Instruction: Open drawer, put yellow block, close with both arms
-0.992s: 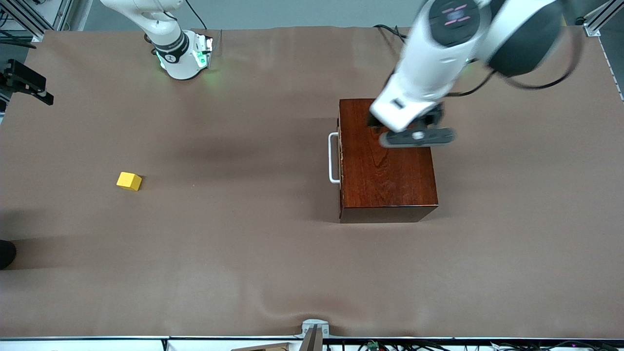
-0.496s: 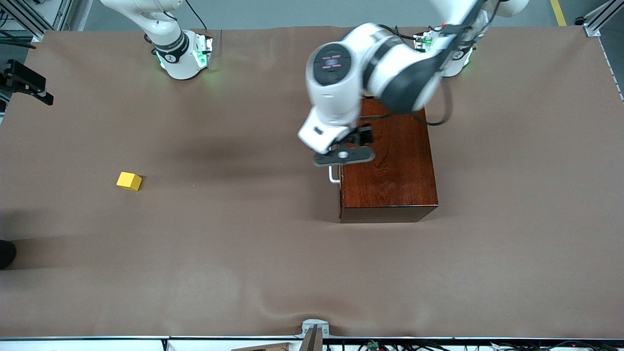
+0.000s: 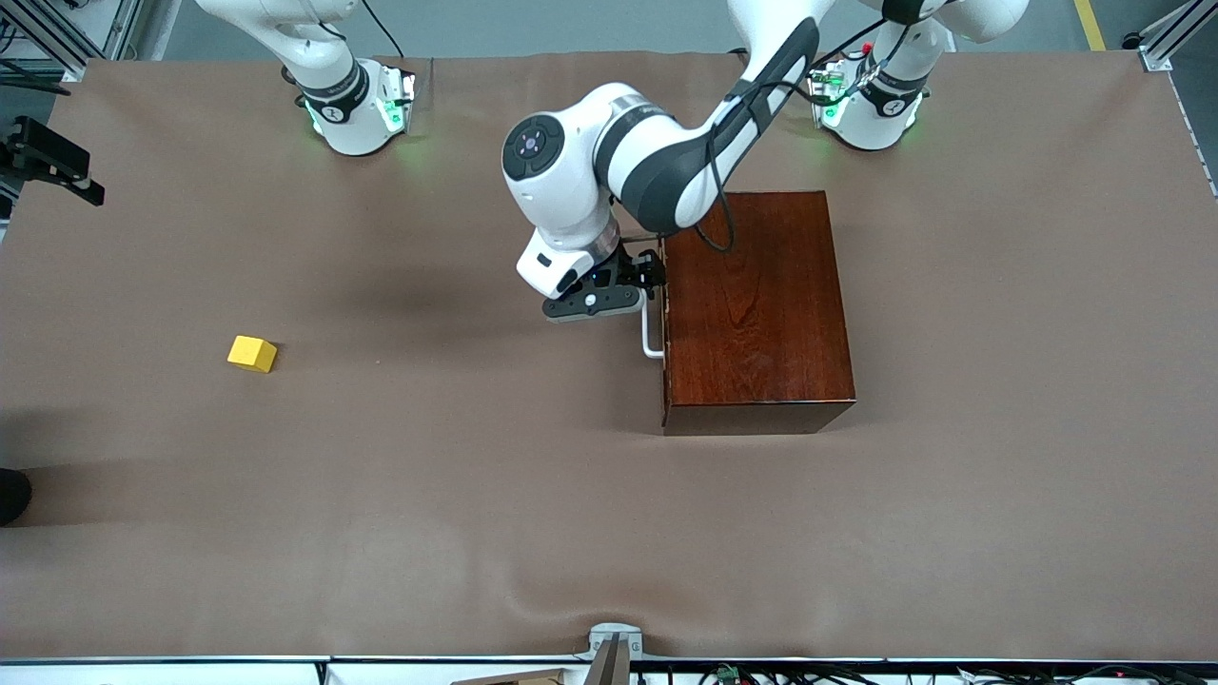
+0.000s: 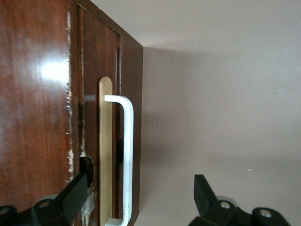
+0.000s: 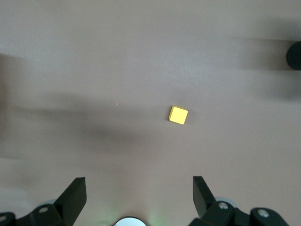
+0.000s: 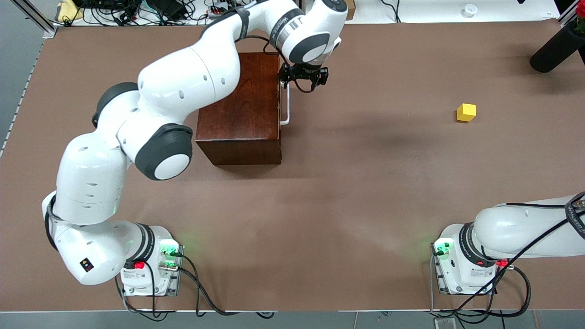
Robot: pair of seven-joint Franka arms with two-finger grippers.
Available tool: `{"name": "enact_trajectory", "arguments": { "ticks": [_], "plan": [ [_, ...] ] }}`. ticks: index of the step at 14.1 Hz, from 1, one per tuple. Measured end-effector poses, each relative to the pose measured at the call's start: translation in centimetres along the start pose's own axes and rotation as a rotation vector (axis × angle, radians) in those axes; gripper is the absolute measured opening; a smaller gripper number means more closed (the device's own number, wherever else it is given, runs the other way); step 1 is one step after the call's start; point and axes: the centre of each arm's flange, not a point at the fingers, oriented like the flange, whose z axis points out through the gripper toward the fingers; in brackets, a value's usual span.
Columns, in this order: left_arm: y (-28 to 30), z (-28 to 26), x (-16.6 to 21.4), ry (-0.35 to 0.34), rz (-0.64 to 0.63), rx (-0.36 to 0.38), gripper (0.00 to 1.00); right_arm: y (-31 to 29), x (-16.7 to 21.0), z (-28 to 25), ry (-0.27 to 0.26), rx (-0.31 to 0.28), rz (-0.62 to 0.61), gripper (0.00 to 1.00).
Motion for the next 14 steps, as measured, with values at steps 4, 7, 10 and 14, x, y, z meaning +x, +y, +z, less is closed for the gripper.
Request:
{"name": "enact_trajectory", "arguments": {
  "ticks": [4, 7, 10, 14],
  "plan": [
    [1.0, 3.6, -0.2, -0.028, 0.011, 0.039, 1.0, 0.0, 0.0, 0.0, 0.0, 0.0, 0.0, 1.0],
    [1.8, 5.5, -0.4, -0.034, 0.02, 0.048, 1.0, 0.0, 0.0, 0.0, 0.0, 0.0, 0.0, 1.0],
    [2.6, 6.6, -0.9, -0.036, 0.032, 0.054, 1.0, 0.0, 0.0, 0.0, 0.0, 0.0, 0.0, 1.0],
    [2.8, 7.1, -1.0, -0.035, 0.035, 0.057, 1.0, 0.1, 0.0, 0.0, 0.0, 0.0, 0.001, 1.0]
  ]
}}
